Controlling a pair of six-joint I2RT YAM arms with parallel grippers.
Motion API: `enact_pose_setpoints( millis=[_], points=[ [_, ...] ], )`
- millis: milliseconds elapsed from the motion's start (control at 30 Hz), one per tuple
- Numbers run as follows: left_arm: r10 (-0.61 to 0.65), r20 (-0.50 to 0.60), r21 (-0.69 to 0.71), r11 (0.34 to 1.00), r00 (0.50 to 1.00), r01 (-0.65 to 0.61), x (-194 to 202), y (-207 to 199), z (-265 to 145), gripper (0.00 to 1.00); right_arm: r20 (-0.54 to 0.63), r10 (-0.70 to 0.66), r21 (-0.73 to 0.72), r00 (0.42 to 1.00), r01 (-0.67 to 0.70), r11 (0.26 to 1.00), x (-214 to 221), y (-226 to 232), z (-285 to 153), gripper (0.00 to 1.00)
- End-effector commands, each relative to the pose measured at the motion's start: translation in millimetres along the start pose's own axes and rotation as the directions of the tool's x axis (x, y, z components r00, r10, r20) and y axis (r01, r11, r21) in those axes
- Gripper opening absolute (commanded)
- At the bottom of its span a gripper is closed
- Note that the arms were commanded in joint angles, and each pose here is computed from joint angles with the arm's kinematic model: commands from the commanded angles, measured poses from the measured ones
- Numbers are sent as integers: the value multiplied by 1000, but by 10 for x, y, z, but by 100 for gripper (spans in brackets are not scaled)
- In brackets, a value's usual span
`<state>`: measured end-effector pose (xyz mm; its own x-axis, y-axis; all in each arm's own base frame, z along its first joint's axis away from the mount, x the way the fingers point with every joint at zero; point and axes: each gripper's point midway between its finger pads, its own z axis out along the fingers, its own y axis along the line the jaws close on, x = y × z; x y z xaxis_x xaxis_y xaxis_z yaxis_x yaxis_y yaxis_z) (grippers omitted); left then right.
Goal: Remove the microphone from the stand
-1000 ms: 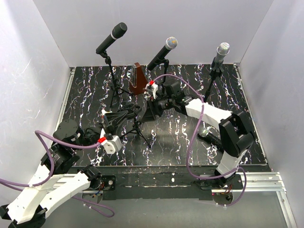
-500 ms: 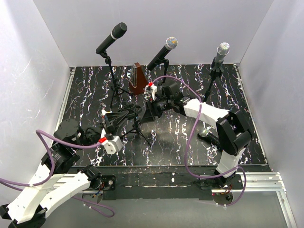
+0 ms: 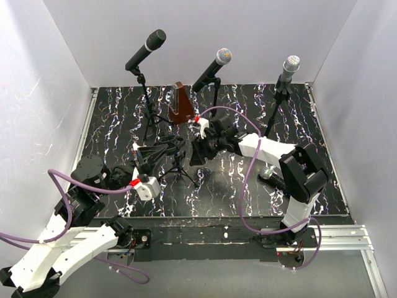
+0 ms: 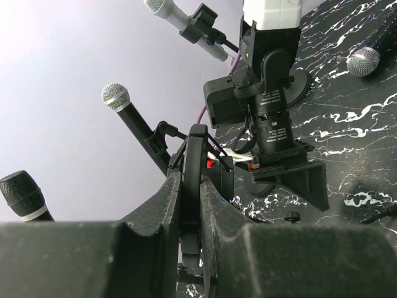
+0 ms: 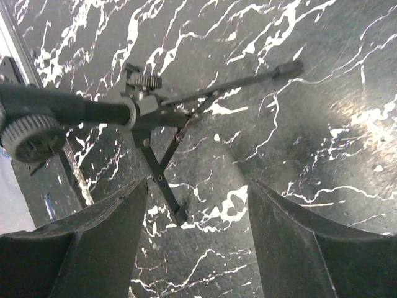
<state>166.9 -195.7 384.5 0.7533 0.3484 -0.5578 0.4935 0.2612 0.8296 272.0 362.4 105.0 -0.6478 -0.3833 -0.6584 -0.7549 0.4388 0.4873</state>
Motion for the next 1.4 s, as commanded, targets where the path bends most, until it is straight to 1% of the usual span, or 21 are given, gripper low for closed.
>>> enact_pose_setpoints(
  millis=[0,167,300,333,367,400,433,467,500,600,767,833,867,967,1033,1133,1233,1367],
  points=[
    [-33,7,7,999,999,33,-14,-26,-4,0,24,-116,-95,993,118,988,-33,246,-159,72],
    [-111,19,92,990,994,109,-94,-162,-27,0,34,-138,-67,990,140,988,-31,258,-350,74],
    [-192,32,160,970,981,184,-183,-305,-90,0,55,-149,-87,987,153,984,-82,363,-599,73],
    [-204,28,172,965,979,196,-181,-333,-94,0,61,-191,-94,980,196,976,-88,410,-663,73],
    [-211,27,177,963,977,203,-186,-343,-101,7,71,-220,-101,973,227,969,-98,461,-726,72],
    [-217,24,181,961,976,209,-182,-354,-95,32,81,-242,-115,967,250,961,-107,520,-777,73],
    [-219,21,181,960,975,212,-177,-352,-90,44,99,-282,-129,954,293,947,-128,587,-840,73],
    [-220,21,183,960,975,213,-177,-352,-84,53,117,-311,-139,943,326,935,-149,654,-907,74],
    [-221,22,186,959,975,213,-181,-351,-75,59,130,-326,-146,936,343,928,-164,695,-942,75],
    [-224,22,197,956,974,216,-173,-364,-48,72,168,-351,-152,921,376,914,-265,801,-1041,76],
    [-226,6,197,955,974,220,-146,-353,-27,82,207,-386,-174,899,422,890,-442,930,-1123,75],
    [-242,-13,178,954,970,241,-115,-313,-4,83,229,-403,-173,886,444,879,-547,963,-1131,75],
    [-253,-24,159,954,967,254,-93,-276,15,82,240,-404,-175,883,448,877,-598,976,-1127,75],
    [-257,-41,105,960,965,260,-31,-168,74,74,262,-388,-209,883,445,871,-697,1007,-1064,75],
    [-249,-43,93,963,967,252,-16,-132,101,68,257,-367,-244,894,428,870,-716,1002,-978,74],
    [-243,-42,87,965,969,246,-16,-102,116,58,244,-363,-262,899,422,868,-750,926,-814,73],
    [-237,-46,83,967,970,240,-7,-94,115,43,222,-355,-274,908,408,871,-768,827,-653,72],
    [-225,-50,76,971,973,229,6,-81,107,29,200,-329,-320,923,379,868,-794,779,-493,71]
  ],
)
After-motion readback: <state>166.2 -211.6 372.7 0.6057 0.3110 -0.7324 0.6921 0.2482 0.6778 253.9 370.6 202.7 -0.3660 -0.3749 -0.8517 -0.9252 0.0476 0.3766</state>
